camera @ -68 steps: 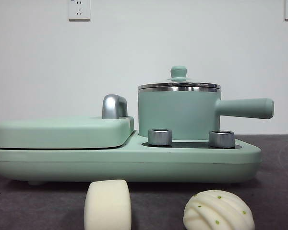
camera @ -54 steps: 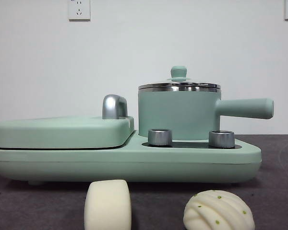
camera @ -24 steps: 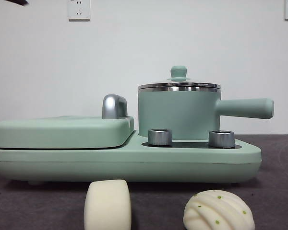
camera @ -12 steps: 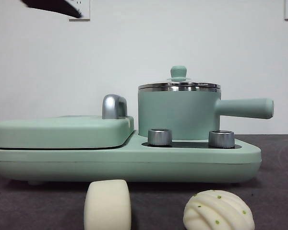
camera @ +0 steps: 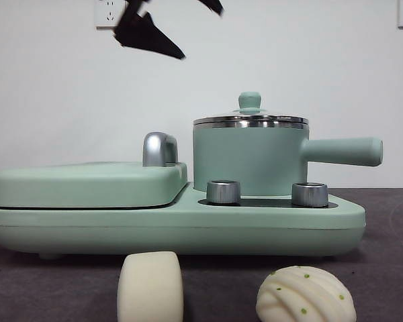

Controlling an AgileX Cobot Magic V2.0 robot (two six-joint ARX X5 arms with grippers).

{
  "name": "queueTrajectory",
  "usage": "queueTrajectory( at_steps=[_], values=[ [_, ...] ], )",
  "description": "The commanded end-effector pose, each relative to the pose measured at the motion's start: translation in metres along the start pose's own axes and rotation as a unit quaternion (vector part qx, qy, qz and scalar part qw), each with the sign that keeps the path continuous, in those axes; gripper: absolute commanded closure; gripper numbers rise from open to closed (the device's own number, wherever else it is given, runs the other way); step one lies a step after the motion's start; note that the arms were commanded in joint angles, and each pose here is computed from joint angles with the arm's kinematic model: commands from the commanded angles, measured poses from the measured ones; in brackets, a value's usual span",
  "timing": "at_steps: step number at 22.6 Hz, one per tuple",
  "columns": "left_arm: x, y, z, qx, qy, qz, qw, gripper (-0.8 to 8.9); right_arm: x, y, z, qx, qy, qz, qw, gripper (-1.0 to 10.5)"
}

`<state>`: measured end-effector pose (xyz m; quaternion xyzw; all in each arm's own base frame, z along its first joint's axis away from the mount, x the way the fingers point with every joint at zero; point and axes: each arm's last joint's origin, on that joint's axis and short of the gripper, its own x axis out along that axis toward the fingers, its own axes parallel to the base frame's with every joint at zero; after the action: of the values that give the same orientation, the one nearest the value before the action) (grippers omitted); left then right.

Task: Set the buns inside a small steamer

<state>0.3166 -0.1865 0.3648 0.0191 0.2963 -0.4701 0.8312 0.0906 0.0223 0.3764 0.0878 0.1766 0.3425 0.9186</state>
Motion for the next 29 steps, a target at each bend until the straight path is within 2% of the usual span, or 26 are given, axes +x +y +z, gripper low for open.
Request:
queueTrajectory(
  at_steps=[1,11,17,20,24,26,29],
  values=[
    [0.021,-0.003,0.006,0.031,-0.003,0.002,0.999,2.83,-0.002,0.002,0.004,-0.010,-0.007,0.003,1.000,4.5],
    [0.081,-0.018,-0.003,0.067,0.004,0.026,0.997,2.87,-0.002,0.002,0.003,-0.005,0.000,0.003,1.000,4.5],
    [0.103,-0.013,-0.014,0.063,0.025,0.029,0.997,2.97,-0.002,0.002,0.002,-0.001,0.005,0.003,1.000,4.5],
    [0.104,-0.013,-0.015,0.074,0.028,0.030,0.996,3.77,-0.002,0.002,0.002,-0.001,0.005,0.003,1.000,4.5],
    [0.105,-0.012,-0.015,0.099,0.029,0.035,0.994,3.89,-0.002,0.002,0.002,0.001,0.005,0.003,1.000,4.5],
    [0.106,-0.012,-0.016,0.103,0.032,0.044,0.993,4.34,-0.002,0.002,0.002,0.001,0.005,0.003,1.000,4.5],
    [0.107,-0.011,-0.016,0.103,0.031,0.045,0.993,4.44,-0.002,0.002,0.002,0.001,0.005,0.003,1.000,4.5]
  ],
)
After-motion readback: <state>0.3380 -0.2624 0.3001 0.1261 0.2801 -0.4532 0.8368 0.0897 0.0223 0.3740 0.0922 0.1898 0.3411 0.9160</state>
